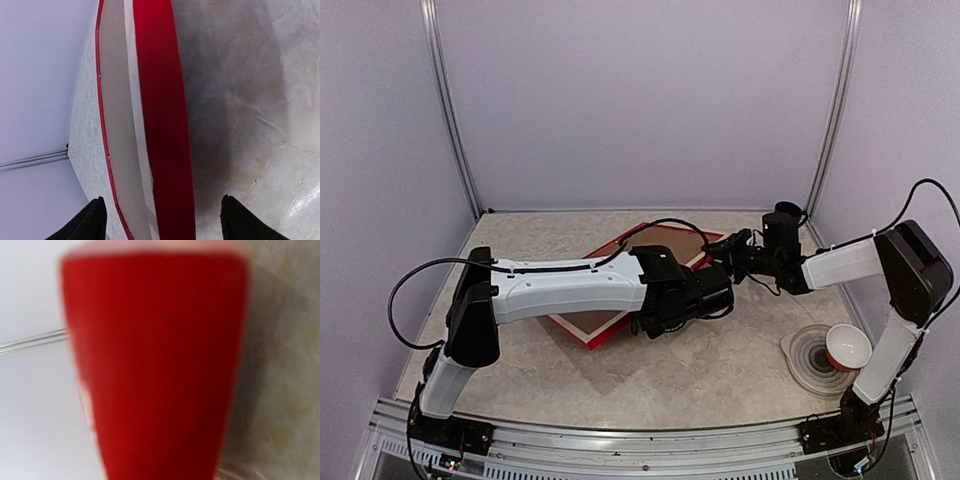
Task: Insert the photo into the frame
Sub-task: Pass from the right arm to the left, then turn over the photo frame.
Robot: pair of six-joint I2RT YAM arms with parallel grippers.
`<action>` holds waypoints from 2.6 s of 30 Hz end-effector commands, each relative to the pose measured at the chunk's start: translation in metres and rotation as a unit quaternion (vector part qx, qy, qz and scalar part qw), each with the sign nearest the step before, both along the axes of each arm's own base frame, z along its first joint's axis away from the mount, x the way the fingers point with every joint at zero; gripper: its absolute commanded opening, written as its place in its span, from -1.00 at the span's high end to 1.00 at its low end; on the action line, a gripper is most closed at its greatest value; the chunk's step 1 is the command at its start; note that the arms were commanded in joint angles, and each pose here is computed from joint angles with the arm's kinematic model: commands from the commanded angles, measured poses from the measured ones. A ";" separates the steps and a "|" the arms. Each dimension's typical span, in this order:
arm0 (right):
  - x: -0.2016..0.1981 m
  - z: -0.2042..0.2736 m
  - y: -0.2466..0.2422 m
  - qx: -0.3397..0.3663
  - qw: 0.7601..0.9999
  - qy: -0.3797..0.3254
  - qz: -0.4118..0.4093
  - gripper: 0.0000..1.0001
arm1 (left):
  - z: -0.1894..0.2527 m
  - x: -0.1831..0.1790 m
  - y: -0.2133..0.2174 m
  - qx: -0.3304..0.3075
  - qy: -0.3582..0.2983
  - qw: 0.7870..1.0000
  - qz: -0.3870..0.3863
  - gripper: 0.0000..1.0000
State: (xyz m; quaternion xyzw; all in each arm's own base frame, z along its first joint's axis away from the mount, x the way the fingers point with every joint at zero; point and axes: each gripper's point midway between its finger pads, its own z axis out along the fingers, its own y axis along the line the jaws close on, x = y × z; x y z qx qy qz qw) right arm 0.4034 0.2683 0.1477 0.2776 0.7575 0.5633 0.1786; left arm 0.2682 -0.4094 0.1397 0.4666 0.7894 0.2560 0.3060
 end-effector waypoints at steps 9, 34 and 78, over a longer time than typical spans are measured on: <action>-0.002 0.039 0.009 0.047 0.998 -0.041 0.011 0.69 | -0.019 0.000 0.014 0.056 -0.018 0.998 0.004 0.04; -0.011 0.066 0.012 0.020 0.995 -0.085 0.044 -0.44 | 0.013 0.015 -0.002 -0.100 0.059 0.993 0.018 1.00; -0.073 0.133 -0.073 -0.247 0.934 -0.257 -0.001 -0.98 | 0.221 0.120 0.092 -0.704 0.145 0.675 0.165 1.00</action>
